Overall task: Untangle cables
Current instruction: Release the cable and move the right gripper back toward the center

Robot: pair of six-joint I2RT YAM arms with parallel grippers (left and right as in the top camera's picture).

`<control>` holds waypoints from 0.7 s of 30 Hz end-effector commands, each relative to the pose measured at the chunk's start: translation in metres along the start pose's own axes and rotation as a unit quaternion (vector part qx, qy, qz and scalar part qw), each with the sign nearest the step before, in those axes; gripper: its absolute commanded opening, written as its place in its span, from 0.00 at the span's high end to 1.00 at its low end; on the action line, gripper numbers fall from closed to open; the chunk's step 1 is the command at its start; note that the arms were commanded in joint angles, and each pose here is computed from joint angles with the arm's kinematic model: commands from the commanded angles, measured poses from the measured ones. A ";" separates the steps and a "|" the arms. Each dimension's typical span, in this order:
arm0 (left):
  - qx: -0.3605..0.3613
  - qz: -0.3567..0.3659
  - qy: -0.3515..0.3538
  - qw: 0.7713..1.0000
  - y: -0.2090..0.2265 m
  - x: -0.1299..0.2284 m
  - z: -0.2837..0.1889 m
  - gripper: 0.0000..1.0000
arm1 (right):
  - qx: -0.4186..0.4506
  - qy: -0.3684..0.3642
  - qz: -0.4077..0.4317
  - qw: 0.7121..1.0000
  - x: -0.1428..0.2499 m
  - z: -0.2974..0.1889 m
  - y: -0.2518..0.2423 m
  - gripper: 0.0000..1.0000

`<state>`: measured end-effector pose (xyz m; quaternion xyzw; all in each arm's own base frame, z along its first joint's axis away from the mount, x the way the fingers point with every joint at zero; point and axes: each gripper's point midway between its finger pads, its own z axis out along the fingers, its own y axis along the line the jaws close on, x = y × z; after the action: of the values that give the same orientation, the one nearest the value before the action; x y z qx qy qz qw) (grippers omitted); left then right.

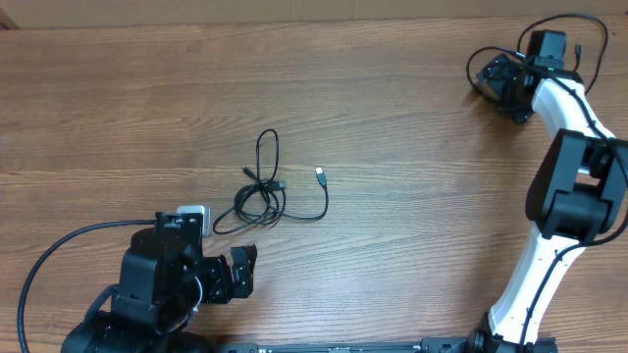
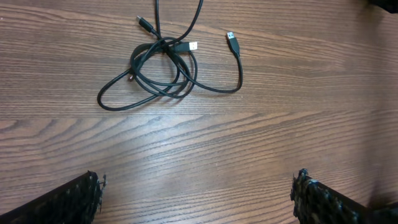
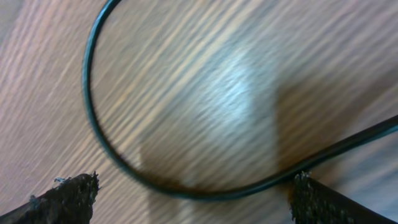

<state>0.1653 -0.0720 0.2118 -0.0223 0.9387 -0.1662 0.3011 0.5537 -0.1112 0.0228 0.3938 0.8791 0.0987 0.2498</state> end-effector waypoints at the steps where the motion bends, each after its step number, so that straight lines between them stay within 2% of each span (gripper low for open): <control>1: 0.002 0.008 0.005 1.000 -0.001 0.002 0.003 0.00 | -0.018 0.022 -0.023 0.999 0.027 0.007 0.023 0.00; 6: 0.002 0.008 0.005 1.000 -0.001 0.002 0.003 0.00 | -0.045 0.026 -0.081 0.995 0.028 -0.004 0.043 0.00; 9: 0.002 0.008 0.005 1.000 -0.001 0.002 0.003 0.01 | -0.054 0.005 -0.081 0.995 0.004 -0.037 0.052 0.00; 15: 0.002 0.008 0.005 1.000 -0.001 0.002 0.003 0.00 | -0.088 -0.072 -0.068 0.991 -0.057 -0.148 0.071 0.00; 18: 0.002 0.008 0.005 1.000 -0.001 0.002 0.003 0.01 | -0.102 -0.098 -0.062 0.988 -0.069 -0.204 0.071 0.00; 21: 0.002 0.008 0.005 1.000 -0.001 0.002 0.003 0.00 | -0.142 -0.095 -0.062 0.983 -0.062 -0.258 0.076 0.00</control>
<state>0.1652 -0.0719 0.2116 -0.0223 0.9389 -0.1661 0.3007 0.5249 -0.1113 0.2027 0.3394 0.8744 0.1311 0.3210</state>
